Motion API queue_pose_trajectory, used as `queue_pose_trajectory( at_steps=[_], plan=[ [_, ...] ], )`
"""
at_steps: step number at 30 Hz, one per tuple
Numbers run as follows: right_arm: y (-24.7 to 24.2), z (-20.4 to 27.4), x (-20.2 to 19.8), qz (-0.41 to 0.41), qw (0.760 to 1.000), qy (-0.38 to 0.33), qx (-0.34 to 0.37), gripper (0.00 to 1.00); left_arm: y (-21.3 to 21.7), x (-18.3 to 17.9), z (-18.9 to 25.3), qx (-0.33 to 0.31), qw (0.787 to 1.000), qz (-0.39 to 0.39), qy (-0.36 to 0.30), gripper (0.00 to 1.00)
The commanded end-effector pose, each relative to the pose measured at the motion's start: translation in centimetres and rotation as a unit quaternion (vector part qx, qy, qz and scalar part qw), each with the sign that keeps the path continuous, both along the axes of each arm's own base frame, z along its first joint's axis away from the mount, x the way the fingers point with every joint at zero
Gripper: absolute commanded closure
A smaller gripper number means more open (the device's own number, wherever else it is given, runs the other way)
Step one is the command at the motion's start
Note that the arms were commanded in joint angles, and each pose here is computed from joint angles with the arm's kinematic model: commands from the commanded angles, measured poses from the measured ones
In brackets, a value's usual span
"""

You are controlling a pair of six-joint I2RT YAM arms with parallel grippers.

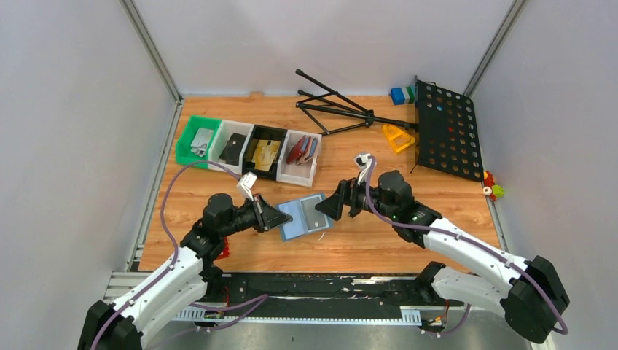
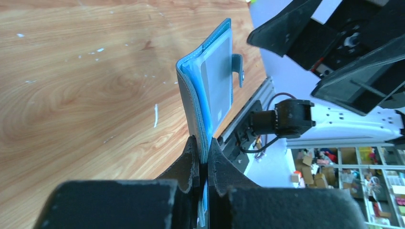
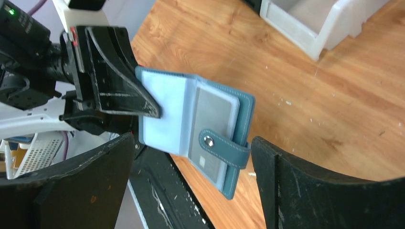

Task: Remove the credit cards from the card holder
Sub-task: Remove the credit card from the card holder.

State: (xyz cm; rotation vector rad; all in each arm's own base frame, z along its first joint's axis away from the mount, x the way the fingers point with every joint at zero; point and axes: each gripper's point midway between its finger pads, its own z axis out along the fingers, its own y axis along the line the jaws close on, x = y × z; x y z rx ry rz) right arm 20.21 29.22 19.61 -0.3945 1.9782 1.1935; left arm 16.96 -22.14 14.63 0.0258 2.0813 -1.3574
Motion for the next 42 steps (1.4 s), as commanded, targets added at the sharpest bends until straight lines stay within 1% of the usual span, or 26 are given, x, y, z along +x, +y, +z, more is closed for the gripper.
queue_pose_trajectory(
  at_steps=[1,5,7,8,9,10,12,18,23,27,32,37,42],
  plan=[
    [-1.2,-1.2,-1.7,0.004,1.0,0.024,-0.006,0.08,-1.1,0.0,3.6,-0.069,0.997,-0.024,-0.041,1.0],
    [-2.1,-2.3,-2.5,-0.008,0.999,0.037,-0.009,0.09,-1.3,-0.1,4.3,-0.085,0.995,-0.029,-0.043,1.0],
    [-2.3,-2.3,-3.0,-0.001,0.999,0.04,-0.007,0.12,-1.5,-0.3,4.7,-0.092,0.994,-0.036,-0.044,1.0],
    [-2.4,-2.3,-3.1,-0.001,0.999,0.042,-0.006,0.15,-1.6,-0.3,4.7,-0.093,0.994,-0.039,-0.043,1.0],
    [-2.6,-2.4,-3.2,-0.004,0.999,0.042,-0.009,0.21,-1.6,-0.3,4.8,-0.093,0.994,-0.041,-0.043,1.0],
    [-2.9,-2.6,-3.3,-0.008,0.999,0.044,-0.016,0.34,-1.7,-0.3,4.8,-0.093,0.994,-0.042,-0.041,1.0],
    [-3.4,-3.0,-3.1,-0.022,0.998,0.045,-0.025,0.45,-1.7,-0.2,5.0,-0.097,0.993,-0.041,-0.043,1.0],
    [-3.7,-3.3,-3.0,-0.03,0.998,0.046,-0.031,0.65,-1.8,-0.2,5.5,-0.101,0.993,-0.046,-0.046,1.0],
    [-3.8,-3.7,-2.7,-0.037,0.997,0.048,-0.036,0.74,-1.9,-0.4,5.6,-0.101,0.992,-0.052,-0.044,1.0],
    [-3.9,-3.7,-2.6,-0.041,0.997,0.048,-0.037,0.78,-1.9,-0.4,5.6,-0.1,0.993,-0.051,-0.046,1.0],
    [-3.3,-3.6,-3.1,-0.018,0.998,0.046,-0.031,0.78,-1.9,-0.4,5.8,-0.104,0.992,-0.052,-0.047,1.0],
    [-2.4,-3.3,-3.9,0.018,0.998,0.053,-0.017,0.75,-2.1,-0.4,6.1,-0.106,0.992,-0.056,-0.05,1.0],
    [-1.8,-2.1,-4.4,0.039,0.998,0.043,0.013,0.74,-2.1,-0.3,5.8,-0.103,0.992,-0.055,-0.048,1.0]
  ],
)
